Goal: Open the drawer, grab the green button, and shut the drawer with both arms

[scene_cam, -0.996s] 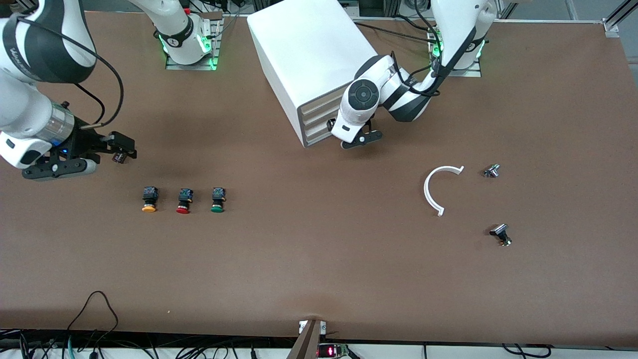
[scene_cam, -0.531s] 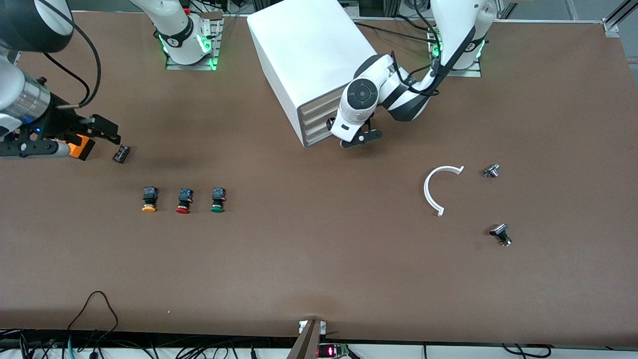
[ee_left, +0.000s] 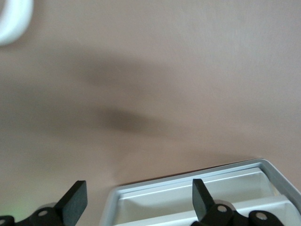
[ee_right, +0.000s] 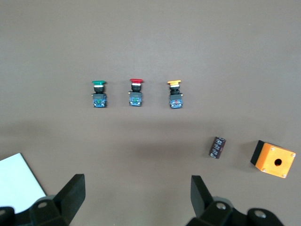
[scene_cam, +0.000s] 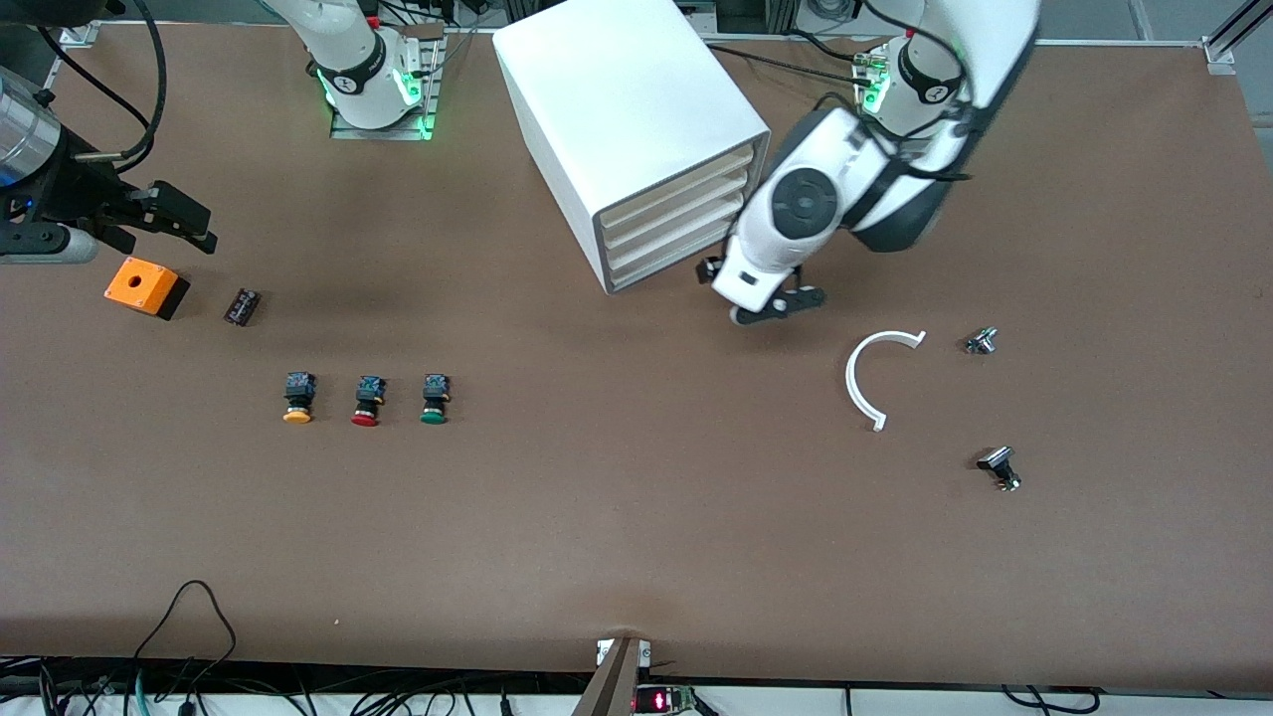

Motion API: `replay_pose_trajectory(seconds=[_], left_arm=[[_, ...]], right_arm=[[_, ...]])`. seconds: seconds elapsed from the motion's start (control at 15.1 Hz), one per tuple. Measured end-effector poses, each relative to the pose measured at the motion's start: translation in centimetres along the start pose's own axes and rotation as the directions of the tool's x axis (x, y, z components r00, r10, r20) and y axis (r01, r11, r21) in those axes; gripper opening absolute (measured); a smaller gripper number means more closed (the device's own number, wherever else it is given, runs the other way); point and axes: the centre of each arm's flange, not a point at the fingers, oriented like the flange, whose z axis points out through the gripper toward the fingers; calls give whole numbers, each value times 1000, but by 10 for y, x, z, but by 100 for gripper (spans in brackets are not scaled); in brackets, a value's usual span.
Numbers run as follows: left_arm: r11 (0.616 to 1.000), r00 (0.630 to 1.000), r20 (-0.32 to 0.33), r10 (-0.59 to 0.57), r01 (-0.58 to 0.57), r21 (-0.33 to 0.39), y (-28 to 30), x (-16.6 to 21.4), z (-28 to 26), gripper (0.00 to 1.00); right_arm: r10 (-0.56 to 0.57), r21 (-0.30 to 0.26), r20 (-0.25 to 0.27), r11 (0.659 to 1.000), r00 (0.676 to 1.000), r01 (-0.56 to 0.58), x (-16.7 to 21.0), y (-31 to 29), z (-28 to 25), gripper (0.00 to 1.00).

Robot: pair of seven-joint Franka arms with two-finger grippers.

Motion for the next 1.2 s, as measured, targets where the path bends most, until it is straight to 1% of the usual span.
replay_pose_trajectory(seconds=[0.13, 0.27, 0.4, 0.6, 0.8, 1.06, 1.2], left_arm=[[998, 998, -8, 61, -60, 13, -33, 24, -50, 99], [991, 990, -52, 129, -126, 52, -65, 45, -92, 99], [978, 975, -90, 201, -194, 74, -88, 59, -126, 99], [951, 940, -141, 309, -302, 69, -120, 76, -174, 99], [919, 901, -180, 394, -386, 80, -168, 97, -207, 99], [892, 863, -224, 453, -433, 132, -231, 102, -244, 100], [894, 861, -242, 448, -424, 148, -251, 92, -260, 100]], right_arm=[[-5, -7, 0, 1000, 1000, 5, 0, -2, 0, 100], [-15, -7, -2, 1000, 1000, 15, -1, -7, -1, 100], [-21, -8, -2, 1000, 1000, 21, -2, -10, -2, 100], [-22, -9, -5, 1000, 1000, 22, -4, -11, -5, 100], [-25, -26, -6, 999, 1000, 25, -4, -10, -5, 100], [-30, -28, -7, 999, 1000, 30, -4, -12, -6, 100], [-33, -28, -16, 999, 999, 33, -4, -14, -11, 100]])
